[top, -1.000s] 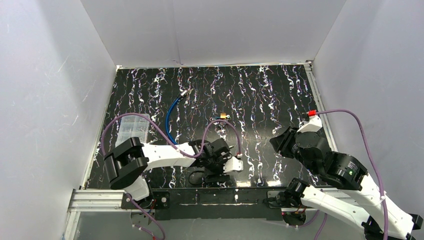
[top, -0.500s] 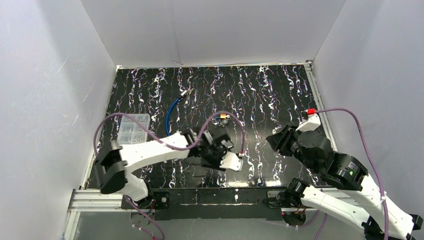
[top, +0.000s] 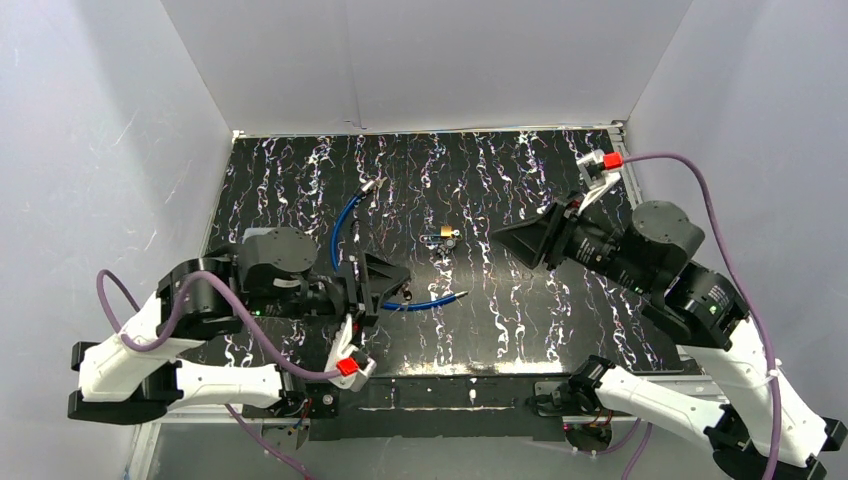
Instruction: Unlock with the key
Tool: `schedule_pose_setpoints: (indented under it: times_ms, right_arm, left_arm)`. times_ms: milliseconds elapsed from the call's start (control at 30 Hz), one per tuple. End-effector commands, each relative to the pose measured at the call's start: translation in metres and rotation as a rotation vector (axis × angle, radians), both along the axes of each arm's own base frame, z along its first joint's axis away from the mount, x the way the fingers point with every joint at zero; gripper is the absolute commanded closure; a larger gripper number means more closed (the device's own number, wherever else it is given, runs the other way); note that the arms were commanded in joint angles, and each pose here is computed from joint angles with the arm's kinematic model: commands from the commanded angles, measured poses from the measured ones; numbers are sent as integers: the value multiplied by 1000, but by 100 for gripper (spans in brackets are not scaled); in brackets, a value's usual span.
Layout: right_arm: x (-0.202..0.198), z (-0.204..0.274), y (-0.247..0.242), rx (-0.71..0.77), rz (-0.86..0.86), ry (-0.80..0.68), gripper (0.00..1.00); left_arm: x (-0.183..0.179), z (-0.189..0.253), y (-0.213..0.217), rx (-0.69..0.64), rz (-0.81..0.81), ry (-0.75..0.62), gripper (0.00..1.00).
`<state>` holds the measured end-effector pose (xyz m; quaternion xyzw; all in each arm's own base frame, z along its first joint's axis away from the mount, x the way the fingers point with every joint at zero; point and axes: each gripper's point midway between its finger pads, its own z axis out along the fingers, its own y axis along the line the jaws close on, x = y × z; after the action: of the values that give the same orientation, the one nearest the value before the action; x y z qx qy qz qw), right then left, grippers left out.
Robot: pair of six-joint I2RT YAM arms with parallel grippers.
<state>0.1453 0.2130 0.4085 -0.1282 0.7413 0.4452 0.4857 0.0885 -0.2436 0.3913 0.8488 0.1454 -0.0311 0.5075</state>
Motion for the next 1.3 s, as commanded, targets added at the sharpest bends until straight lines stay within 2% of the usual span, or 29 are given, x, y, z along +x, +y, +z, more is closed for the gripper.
schedule_pose_setpoints:
  times_ms: [0, 133, 333, 467, 1000, 1267]
  right_arm:
    - [-42, 54, 26, 124, 316, -136, 48]
    - [-61, 61, 39, 174, 463, -129, 42]
    - [-66, 36, 52, 153, 555, -61, 37]
    - [-60, 11, 61, 88, 574, -6, 36]
    - [-59, -20, 90, 116, 635, 44, 46]
    - [-49, -26, 105, 93, 599, 43, 52]
  left_arm:
    - [7, -23, -5, 165, -104, -207, 100]
    - [16, -19, -10, 187, -103, -282, 100]
    - [29, -23, -14, 228, -72, -349, 100]
    - [33, -29, -20, 222, -60, -365, 100]
    - [44, -29, -26, 215, 2, -379, 100]
    - [44, -26, -28, 206, 3, -384, 100]
